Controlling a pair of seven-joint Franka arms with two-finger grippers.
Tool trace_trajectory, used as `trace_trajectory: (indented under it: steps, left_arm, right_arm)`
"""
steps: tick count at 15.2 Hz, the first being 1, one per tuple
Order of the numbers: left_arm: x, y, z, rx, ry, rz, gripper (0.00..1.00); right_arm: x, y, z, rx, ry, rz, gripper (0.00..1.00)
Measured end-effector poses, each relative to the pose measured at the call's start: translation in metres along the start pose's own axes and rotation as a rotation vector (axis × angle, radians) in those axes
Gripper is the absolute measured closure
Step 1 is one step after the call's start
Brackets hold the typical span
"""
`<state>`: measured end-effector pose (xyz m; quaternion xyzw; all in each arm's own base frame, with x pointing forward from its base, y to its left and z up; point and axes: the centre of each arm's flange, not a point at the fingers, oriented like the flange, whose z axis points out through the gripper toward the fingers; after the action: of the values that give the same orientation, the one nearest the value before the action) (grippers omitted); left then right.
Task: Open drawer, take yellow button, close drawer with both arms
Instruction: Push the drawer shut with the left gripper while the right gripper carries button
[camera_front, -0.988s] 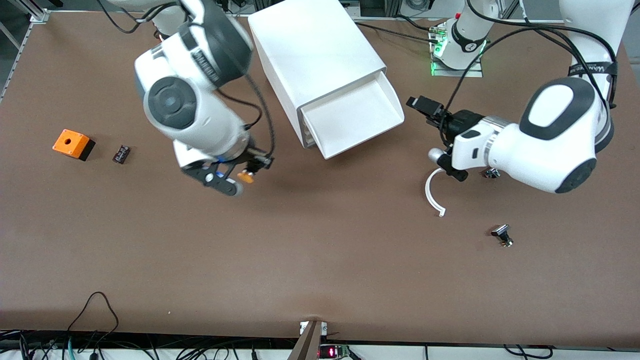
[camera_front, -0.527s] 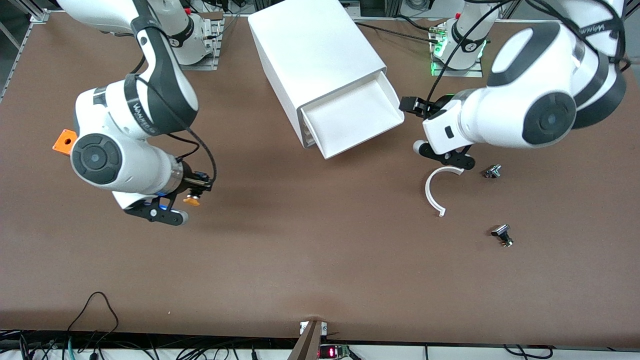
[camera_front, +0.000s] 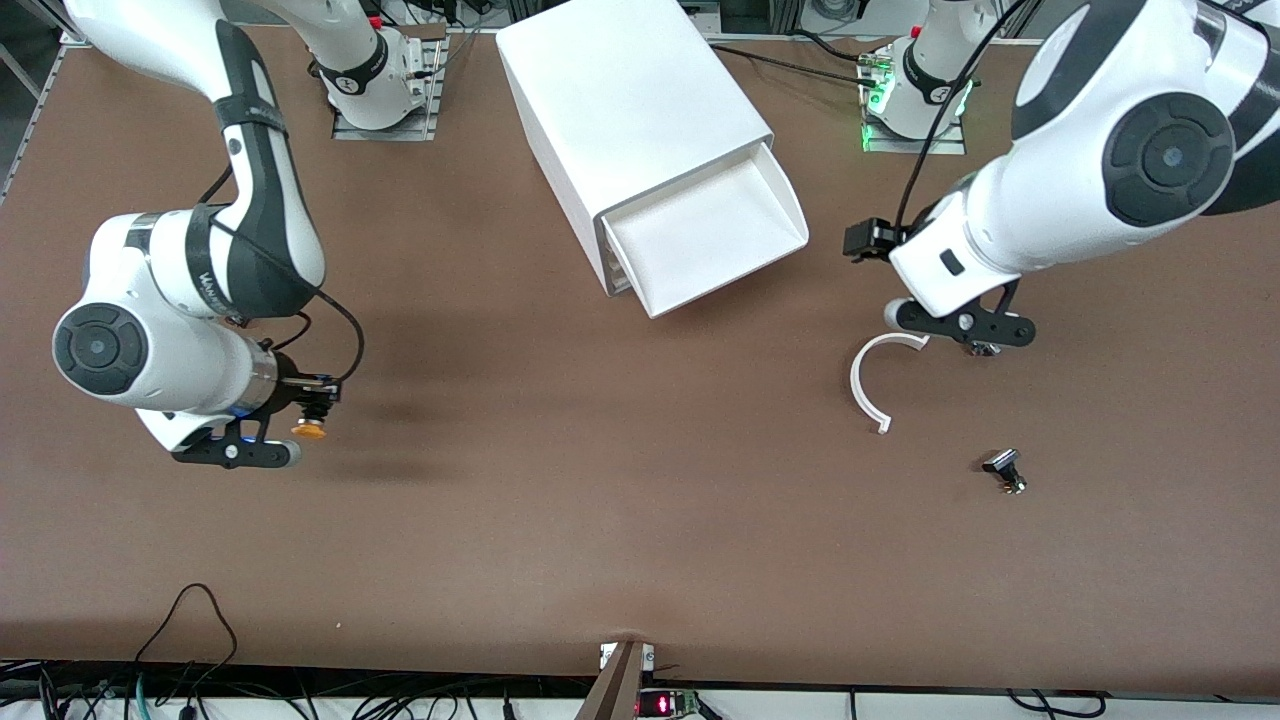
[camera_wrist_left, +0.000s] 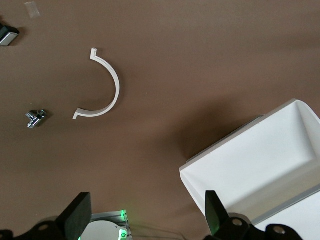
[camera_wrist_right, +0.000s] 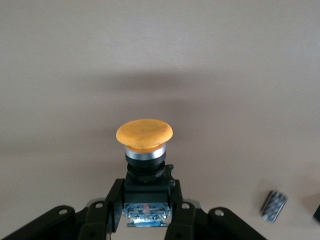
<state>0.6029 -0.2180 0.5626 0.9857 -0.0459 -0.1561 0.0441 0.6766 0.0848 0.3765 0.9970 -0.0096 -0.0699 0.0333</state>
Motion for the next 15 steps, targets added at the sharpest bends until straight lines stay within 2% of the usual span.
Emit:
trace_trajectory:
  steps: [2, 4, 6, 8, 11, 15]
  left_arm:
    - [0.005, 0.000, 0.006, 0.016, -0.006, -0.014, 0.00]
    - [0.011, 0.015, 0.022, 0.100, 0.014, -0.081, 0.00]
    - [0.018, 0.055, 0.056, 0.158, 0.069, -0.141, 0.00]
    - [0.020, 0.102, 0.096, 0.201, 0.132, -0.194, 0.00]
    - [0.019, 0.141, 0.142, 0.200, 0.196, -0.275, 0.00]
    - [0.025, 0.144, 0.179, 0.156, 0.244, -0.339, 0.01]
  right_arm:
    - [-0.004, 0.029, 0.025, -0.006, 0.010, -0.031, 0.59]
    - [-0.007, 0.050, 0.048, -0.010, 0.017, -0.032, 0.59]
    - [-0.010, 0.067, 0.069, -0.008, 0.021, -0.010, 0.59]
    - [-0.013, 0.079, 0.087, 0.037, 0.006, 0.021, 0.59]
    - [-0.012, 0.085, 0.116, 0.094, -0.013, 0.023, 0.59]
    - [-0.004, 0.090, 0.163, 0.071, -0.006, 0.006, 0.59]
